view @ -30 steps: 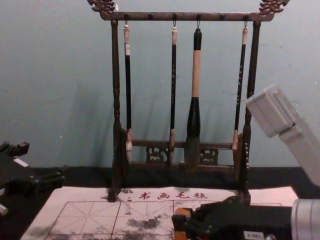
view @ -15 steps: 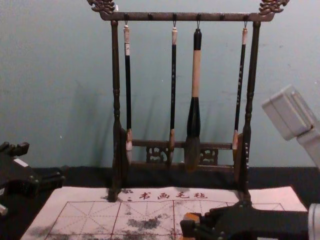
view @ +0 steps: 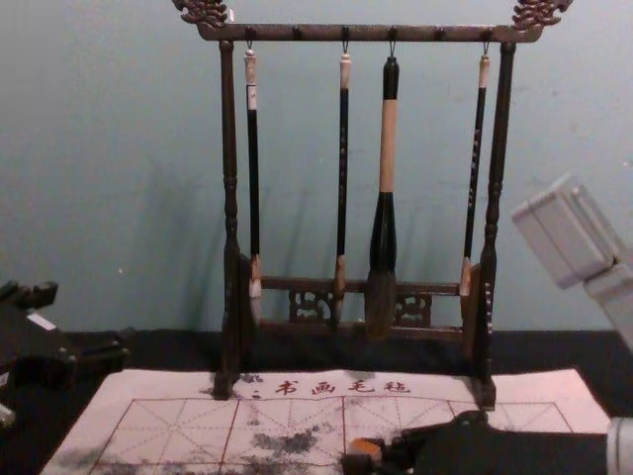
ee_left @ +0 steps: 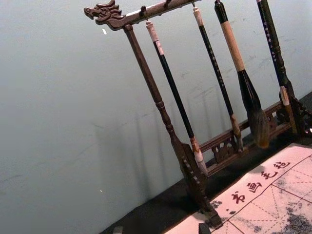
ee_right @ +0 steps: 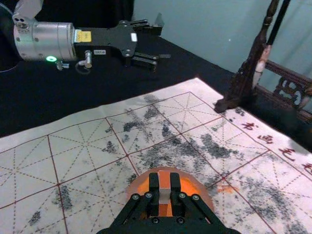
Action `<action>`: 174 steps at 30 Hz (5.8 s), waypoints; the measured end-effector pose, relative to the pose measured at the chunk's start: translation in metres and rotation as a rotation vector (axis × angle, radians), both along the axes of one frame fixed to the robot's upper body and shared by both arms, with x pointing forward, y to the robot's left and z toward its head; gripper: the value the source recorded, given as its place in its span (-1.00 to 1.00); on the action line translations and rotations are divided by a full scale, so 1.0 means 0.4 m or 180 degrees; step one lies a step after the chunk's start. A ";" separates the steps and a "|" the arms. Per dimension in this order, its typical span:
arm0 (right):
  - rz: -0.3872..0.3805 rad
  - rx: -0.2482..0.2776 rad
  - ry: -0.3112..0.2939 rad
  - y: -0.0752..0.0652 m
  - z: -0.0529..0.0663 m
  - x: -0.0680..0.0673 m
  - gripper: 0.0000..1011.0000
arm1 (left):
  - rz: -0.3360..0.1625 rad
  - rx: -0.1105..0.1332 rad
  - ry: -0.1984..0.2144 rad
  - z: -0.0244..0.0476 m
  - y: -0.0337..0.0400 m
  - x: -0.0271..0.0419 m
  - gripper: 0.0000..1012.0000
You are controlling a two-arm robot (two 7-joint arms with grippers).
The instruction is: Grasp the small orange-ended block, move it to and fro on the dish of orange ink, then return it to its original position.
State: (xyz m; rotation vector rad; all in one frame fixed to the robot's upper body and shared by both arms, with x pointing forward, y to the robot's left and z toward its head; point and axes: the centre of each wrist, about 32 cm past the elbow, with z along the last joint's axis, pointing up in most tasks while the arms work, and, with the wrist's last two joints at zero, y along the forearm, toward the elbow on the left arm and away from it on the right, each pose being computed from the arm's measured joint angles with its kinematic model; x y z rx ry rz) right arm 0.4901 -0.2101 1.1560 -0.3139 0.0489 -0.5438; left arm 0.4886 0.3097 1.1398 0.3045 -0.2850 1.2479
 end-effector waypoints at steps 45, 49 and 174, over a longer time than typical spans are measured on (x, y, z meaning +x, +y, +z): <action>-0.0146 0.0049 0.0034 0.037 -0.005 0.041 -0.75 | 0.0000 0.0000 0.0000 0.000 0.000 0.000 0.98; -0.0164 0.0043 0.0039 0.032 -0.005 0.040 -0.75 | 0.0000 0.0000 0.0000 0.000 0.000 0.000 0.98; -0.1395 0.0331 0.0347 -0.085 0.055 -0.062 -0.75 | 0.0000 0.0000 0.0000 0.000 0.000 0.000 0.98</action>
